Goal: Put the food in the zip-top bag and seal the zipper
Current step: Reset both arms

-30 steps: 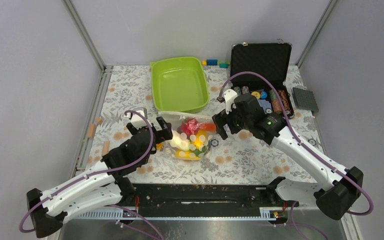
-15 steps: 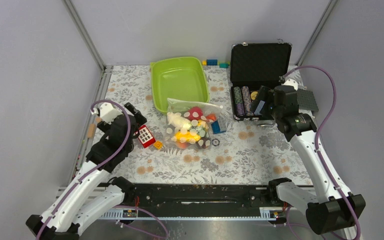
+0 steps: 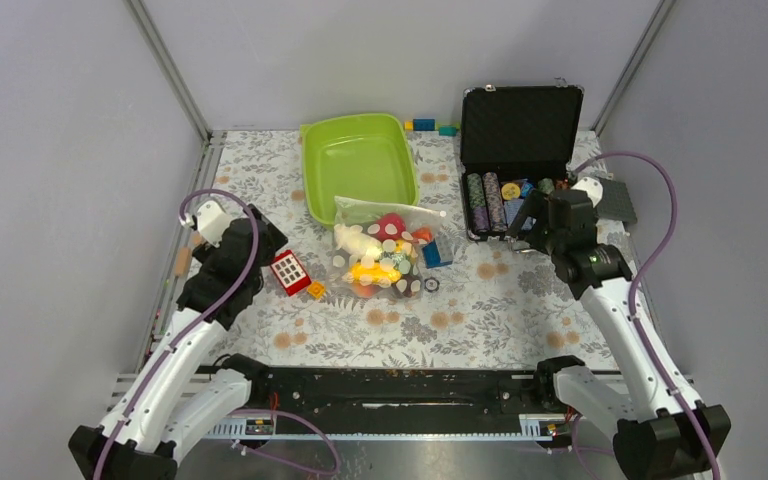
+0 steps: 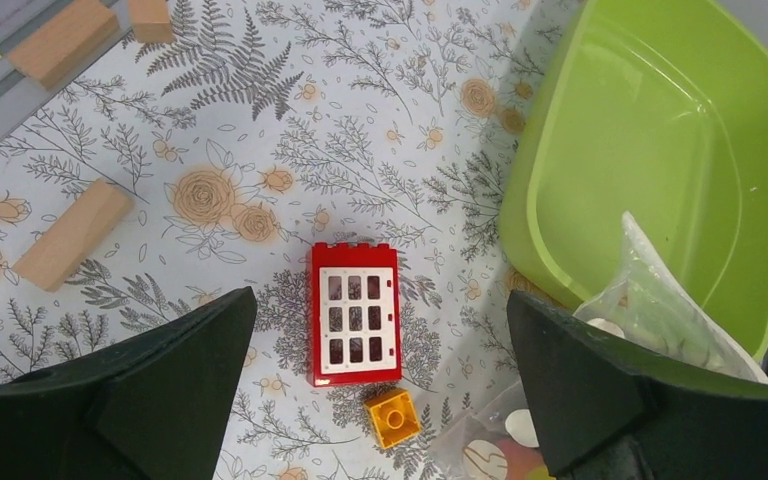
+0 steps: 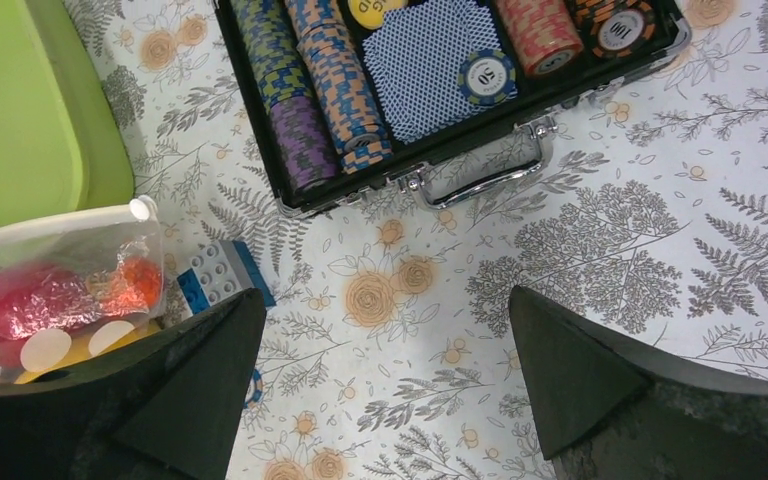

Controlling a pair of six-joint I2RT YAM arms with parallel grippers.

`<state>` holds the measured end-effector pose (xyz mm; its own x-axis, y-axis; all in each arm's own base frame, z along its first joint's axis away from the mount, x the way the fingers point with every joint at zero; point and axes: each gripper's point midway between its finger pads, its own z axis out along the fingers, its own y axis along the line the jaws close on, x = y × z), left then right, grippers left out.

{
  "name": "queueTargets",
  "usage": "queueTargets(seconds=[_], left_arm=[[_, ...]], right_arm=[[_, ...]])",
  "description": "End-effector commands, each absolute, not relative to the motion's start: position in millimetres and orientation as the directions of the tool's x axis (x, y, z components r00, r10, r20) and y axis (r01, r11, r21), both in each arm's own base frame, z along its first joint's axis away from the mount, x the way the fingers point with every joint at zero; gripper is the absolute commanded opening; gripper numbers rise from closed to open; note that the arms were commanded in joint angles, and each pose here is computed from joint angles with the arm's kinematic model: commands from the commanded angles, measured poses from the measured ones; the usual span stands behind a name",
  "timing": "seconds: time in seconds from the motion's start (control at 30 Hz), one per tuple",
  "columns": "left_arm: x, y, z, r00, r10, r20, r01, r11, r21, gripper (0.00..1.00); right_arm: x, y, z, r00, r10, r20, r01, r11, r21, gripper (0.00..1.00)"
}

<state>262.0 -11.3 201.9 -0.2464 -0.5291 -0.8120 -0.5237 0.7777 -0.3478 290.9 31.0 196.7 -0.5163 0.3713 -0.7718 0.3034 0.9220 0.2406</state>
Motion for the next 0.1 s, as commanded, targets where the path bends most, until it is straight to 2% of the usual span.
queueTargets(seconds=[0.0,0.07], left_arm=[[268.2,-15.9,213.2,-0.223,-0.553,-0.802,-0.496,0.773,-0.395,0.99],[268.3,-16.2,213.1,-0.225,-0.552,-0.803,-0.492,0.776,-0.395,0.99]], right_arm=[[294.5,18.6,211.5,-0.420,0.369,-0.829,0.323,0.915,0.244,1.00],[293.8,19.3,213.7,-0.411,0.367,-0.834,0.314,0.916,0.249,1.00]])
